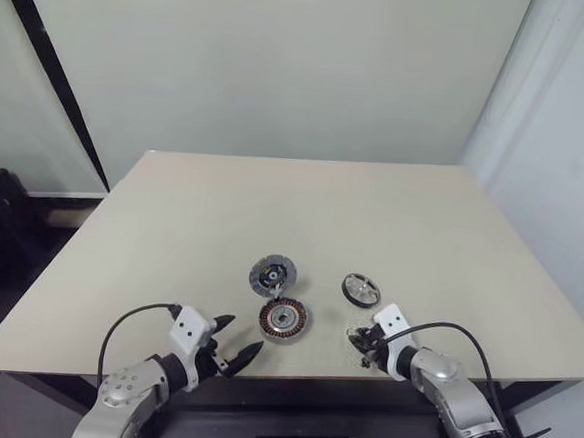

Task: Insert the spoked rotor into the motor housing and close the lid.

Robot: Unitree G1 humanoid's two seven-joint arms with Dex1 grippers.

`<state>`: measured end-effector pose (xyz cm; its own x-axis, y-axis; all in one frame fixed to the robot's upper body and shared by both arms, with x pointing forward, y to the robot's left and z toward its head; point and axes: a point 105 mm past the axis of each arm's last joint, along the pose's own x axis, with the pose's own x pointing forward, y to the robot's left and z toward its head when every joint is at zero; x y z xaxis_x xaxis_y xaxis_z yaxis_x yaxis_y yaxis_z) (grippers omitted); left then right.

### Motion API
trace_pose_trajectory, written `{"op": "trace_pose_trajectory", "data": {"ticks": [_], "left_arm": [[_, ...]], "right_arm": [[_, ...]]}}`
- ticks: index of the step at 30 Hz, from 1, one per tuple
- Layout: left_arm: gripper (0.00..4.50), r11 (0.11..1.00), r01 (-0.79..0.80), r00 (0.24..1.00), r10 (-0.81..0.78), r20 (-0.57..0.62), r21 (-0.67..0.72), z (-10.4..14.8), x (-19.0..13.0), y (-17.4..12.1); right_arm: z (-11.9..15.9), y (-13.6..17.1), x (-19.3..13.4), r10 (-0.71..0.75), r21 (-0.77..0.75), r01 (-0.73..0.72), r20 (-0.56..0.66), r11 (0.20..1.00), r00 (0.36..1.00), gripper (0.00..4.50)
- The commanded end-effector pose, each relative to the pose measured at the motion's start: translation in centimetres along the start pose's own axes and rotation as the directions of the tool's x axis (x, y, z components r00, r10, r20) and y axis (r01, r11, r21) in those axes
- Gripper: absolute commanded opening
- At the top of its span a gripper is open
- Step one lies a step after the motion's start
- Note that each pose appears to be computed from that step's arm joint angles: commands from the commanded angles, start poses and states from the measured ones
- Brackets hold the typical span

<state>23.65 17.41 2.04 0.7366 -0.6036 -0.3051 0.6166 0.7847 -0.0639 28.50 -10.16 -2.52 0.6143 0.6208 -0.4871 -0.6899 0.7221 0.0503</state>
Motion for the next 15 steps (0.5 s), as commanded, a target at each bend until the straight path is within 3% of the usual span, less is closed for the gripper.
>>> {"op": "trace_pose_trajectory", "data": {"ticks": [1,6,15], "left_arm": [[4.5,0.999,0.004,1.0,-0.005,0.031,0.033,0.9,0.1,0.1],[4.5,0.999,-0.004,1.0,0.003,0.03,0.032,0.8,0.0,0.4],[4.5,0.999,-0.014,0.999,0.012,0.042,0.035,1.0,0.0,0.5]], "right_arm": [[3.1,-0.4,-0.2,-0.011,-0.022,0.013,0.096,1.0,0.995,0.8],[5.4,0.3,-0.2,0.026,-0.061,-0.017,0.14,0.998,0.99,0.8],[5.6,0.7,0.1,0.024,-0.1,-0.011,0.13,0.995,0.991,0.8]]}}
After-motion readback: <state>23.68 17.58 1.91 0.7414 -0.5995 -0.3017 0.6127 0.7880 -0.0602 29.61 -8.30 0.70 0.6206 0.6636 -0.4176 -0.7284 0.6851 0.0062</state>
